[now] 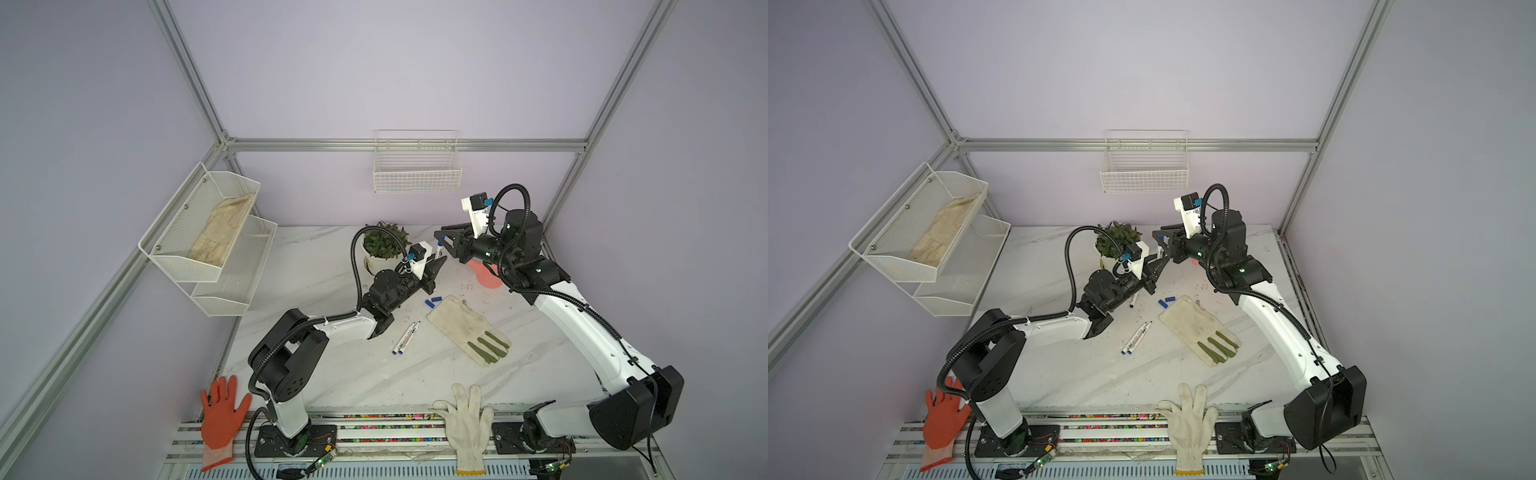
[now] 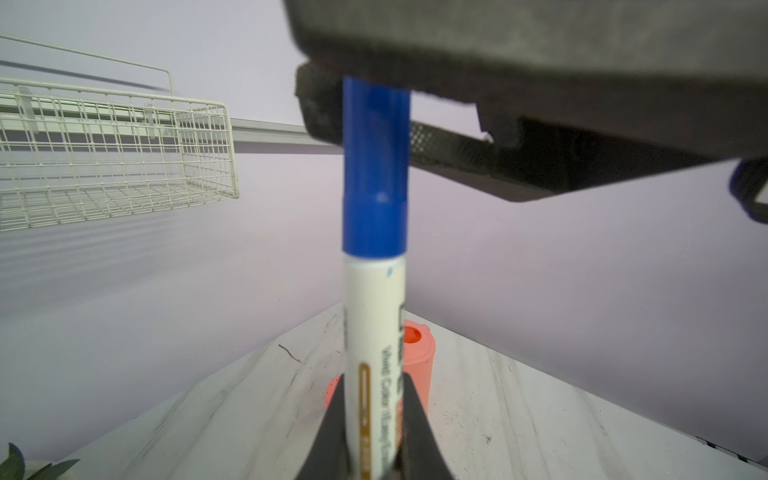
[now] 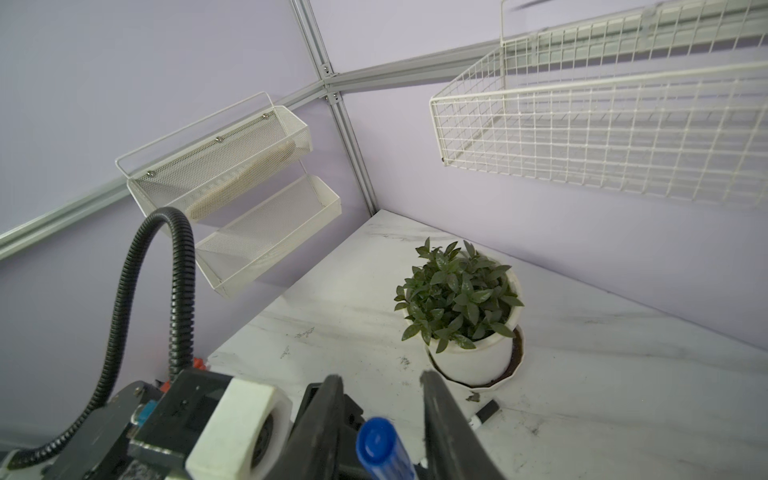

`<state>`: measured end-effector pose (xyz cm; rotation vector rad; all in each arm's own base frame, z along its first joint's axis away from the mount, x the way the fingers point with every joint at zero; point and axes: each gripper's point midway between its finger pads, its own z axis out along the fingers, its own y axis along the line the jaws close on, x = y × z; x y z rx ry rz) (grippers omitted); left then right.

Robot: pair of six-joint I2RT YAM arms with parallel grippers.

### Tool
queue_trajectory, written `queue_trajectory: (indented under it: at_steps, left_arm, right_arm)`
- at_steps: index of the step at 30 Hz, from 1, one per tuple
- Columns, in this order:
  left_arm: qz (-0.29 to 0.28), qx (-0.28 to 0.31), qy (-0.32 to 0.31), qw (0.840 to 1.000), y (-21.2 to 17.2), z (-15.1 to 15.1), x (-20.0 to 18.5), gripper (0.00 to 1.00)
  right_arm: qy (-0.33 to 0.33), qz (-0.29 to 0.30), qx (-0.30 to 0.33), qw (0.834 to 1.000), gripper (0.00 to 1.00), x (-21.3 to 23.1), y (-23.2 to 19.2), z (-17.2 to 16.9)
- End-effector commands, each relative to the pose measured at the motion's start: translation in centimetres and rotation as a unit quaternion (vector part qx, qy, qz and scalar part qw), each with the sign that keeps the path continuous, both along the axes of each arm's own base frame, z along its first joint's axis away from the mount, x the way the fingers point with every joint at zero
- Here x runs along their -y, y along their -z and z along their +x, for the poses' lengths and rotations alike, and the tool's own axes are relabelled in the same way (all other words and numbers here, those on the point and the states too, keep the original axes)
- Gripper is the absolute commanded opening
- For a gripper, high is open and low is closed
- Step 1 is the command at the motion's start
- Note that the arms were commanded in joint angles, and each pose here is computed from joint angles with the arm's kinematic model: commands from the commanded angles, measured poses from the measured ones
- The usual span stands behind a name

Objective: Insert the pens into the pen caps

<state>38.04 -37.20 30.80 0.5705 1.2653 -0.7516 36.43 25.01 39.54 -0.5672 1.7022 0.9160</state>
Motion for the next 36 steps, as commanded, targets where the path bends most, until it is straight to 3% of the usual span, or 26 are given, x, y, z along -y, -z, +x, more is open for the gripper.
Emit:
queue_trajectory:
  at_steps: [1, 10, 13, 17, 20, 23, 27, 32, 36]
  left_arm:
    - [-0.021, 0.008, 0.010, 1.000, -0.9, -0.8, 0.0, 0.00]
    - [-0.065, 0.015, 0.029, 0.997, -4.7, -1.9, -0.5, 0.00]
    - [-0.130, 0.017, 0.050, 0.990, -8.0, -1.9, -2.1, 0.00]
    - [-0.235, 0.028, 0.112, 0.965, -13.2, -1.3, -5.7, 0.00]
    - [-0.276, 0.032, 0.119, 0.953, -15.3, -0.1, -8.3, 0.00]
    - [-0.263, 0.046, 0.071, 0.961, -15.8, 1.1, -9.9, 0.00]
    - [-0.206, 0.017, -0.086, 0.975, -14.3, 4.2, -12.4, 0.00]
    - [-0.164, -0.002, -0.239, 0.957, -13.1, 5.3, -16.0, 0.00]
    - [-0.122, 0.037, -0.310, 0.942, -13.0, 4.4, -16.2, 0.00]
  right_arm:
    - [-0.003, 0.000, -0.011, 1.000, 0.19, -0.5, 0.9, 0.4]
    - [-0.026, -0.016, -0.129, 0.991, 0.11, -1.3, 8.5, 0.1]
    - [-0.035, -0.034, -0.191, 0.980, 0.10, -1.5, 12.1, -0.5]
    - [-0.050, -0.057, -0.260, 0.962, 0.07, -1.4, 16.3, -1.9]
    - [-0.043, -0.071, -0.296, 0.951, 0.05, -1.1, 18.4, -2.4]
    - [-0.044, -0.080, -0.318, 0.944, 0.03, -1.0, 19.5, -2.7]
    - [-0.039, -0.107, -0.338, 0.934, 0.00, -0.4, 20.9, -3.2]
    - [-0.009, -0.173, -0.345, 0.923, 0.00, 1.1, 22.9, -3.3]
    - [-0.011, -0.185, -0.351, 0.918, 0.00, 0.9, 23.7, -3.8]
